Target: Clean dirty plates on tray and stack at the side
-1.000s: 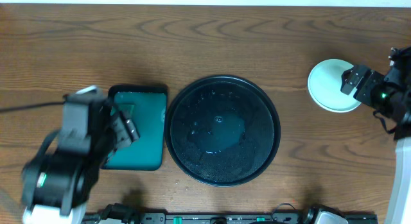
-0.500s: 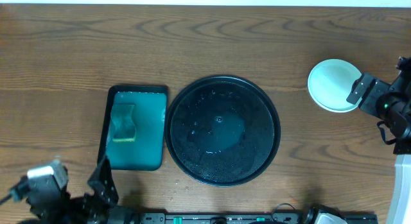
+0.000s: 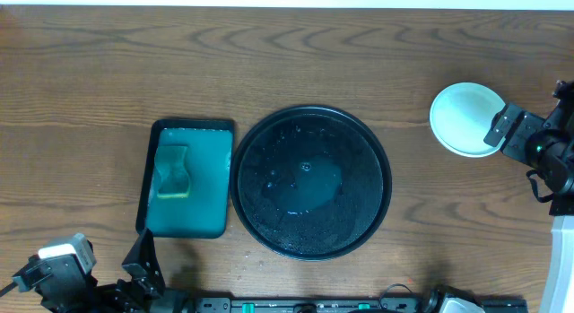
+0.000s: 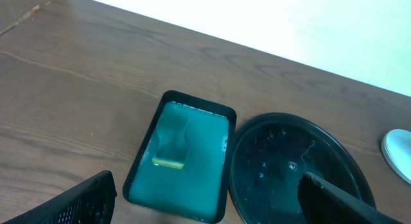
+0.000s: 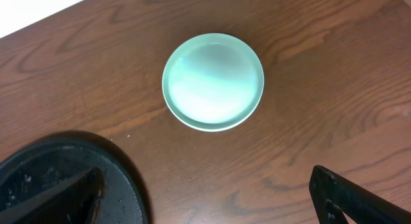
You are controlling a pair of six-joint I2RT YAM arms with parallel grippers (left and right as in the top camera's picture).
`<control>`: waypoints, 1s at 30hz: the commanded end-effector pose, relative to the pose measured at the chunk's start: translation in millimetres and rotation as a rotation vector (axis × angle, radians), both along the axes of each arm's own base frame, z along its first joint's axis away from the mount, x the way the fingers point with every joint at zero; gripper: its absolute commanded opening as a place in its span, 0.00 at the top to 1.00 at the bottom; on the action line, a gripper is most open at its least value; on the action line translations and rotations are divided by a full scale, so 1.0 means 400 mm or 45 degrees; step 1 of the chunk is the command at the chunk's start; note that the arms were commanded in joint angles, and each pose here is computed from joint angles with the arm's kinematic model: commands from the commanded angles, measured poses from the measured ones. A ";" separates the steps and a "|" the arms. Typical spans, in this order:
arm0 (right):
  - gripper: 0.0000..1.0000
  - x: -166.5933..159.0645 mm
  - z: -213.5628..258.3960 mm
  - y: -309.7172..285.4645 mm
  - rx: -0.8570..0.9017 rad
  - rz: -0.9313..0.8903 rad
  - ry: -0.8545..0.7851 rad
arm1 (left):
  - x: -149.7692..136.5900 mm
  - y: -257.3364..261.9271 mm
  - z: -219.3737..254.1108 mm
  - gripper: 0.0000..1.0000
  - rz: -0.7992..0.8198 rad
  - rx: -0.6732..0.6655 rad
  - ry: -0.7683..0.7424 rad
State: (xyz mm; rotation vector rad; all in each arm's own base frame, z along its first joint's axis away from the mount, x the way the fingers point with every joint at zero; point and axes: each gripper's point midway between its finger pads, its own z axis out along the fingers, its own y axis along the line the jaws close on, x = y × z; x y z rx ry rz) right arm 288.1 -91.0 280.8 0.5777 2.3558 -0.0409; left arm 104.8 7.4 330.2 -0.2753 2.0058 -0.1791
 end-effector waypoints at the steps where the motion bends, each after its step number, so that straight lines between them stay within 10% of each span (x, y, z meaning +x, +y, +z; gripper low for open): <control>1: 0.01 0.001 0.007 0.000 -0.027 0.013 0.000 | -0.005 0.005 -0.006 0.09 -0.004 0.037 0.018; 30: 0.01 0.001 0.006 0.000 -0.027 0.012 0.000 | -0.010 -0.059 -0.022 0.09 -0.166 -0.065 0.054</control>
